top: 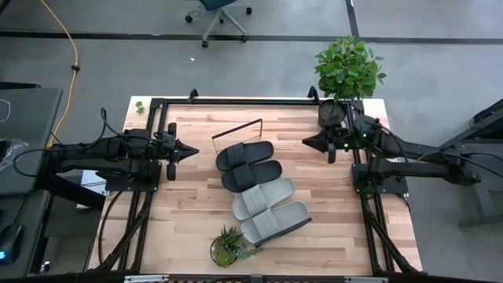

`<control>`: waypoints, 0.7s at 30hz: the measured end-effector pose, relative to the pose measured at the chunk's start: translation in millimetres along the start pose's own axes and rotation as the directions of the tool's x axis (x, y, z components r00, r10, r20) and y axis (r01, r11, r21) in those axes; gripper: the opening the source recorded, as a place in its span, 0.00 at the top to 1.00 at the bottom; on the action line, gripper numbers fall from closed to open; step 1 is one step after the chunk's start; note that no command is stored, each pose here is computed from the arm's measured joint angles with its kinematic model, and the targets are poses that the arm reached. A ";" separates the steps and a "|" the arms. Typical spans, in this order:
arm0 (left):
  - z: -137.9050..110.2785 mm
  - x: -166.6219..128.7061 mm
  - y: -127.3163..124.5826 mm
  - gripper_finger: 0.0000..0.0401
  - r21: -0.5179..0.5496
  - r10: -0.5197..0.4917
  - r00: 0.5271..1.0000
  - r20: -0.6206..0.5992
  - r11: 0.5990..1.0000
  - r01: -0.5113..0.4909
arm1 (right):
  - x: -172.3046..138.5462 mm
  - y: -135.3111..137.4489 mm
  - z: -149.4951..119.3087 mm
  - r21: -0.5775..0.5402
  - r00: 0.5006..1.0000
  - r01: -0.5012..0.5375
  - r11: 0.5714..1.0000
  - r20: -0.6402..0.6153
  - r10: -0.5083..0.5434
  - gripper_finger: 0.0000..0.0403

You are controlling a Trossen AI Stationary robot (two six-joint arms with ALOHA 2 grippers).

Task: Pick and place slides into the shelf
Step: Return to Home Position

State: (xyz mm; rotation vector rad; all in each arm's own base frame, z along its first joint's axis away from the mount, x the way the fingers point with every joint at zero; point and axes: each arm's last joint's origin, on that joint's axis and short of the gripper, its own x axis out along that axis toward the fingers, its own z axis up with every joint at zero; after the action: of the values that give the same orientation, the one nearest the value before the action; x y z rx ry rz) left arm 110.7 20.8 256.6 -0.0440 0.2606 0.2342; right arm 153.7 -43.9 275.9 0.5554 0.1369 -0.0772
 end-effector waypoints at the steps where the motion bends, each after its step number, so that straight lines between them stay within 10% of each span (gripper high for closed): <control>1: 0.0 0.0 0.1 1.00 0.000 0.002 1.000 0.000 1.000 -0.002 | 1.7 -2.7 -5.9 0.019 1.000 -0.019 1.000 0.021 0.019 1.00; 21: -49.0 27.3 -0.8 1.00 -0.126 -0.024 0.962 0.272 0.990 0.061 | -15.5 -17.3 -44.1 0.160 0.967 -0.154 0.975 0.228 0.115 1.00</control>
State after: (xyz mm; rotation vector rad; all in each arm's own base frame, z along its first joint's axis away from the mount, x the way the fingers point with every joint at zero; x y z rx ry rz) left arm 124.3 22.5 202.2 -0.1488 -0.0283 0.2118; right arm 131.6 -34.6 232.2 0.7284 -0.1230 -0.0168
